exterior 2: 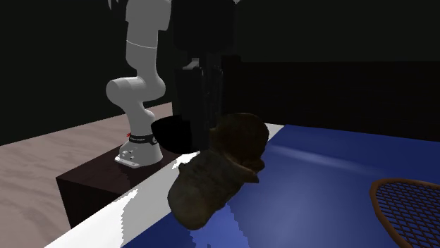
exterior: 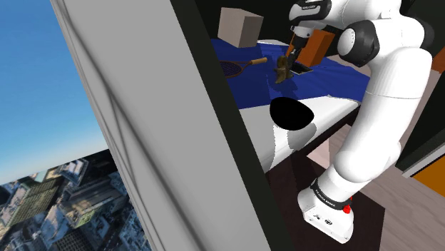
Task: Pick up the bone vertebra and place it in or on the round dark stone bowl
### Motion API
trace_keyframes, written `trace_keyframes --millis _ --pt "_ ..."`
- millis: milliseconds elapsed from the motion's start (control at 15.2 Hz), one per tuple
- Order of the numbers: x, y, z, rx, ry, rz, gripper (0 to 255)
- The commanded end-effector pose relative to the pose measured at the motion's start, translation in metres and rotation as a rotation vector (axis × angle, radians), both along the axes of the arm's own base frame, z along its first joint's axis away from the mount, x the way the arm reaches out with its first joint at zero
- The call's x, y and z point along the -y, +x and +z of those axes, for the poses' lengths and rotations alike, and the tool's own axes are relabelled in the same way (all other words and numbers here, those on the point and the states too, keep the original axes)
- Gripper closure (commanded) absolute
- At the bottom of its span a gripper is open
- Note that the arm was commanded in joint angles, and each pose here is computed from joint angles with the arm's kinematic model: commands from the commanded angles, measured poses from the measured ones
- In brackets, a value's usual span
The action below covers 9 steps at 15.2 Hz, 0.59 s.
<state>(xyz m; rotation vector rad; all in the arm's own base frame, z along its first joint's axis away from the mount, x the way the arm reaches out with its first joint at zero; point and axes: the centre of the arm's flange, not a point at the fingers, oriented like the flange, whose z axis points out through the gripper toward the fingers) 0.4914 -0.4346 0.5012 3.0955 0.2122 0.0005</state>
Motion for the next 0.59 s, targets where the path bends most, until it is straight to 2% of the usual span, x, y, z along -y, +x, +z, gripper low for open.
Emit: trace_keyframes --millis 0,528 --pt "-0.001 0.0 0.01 0.0 0.0 0.0 255" --pt "-0.001 0.0 0.053 0.0 0.0 0.0 255"
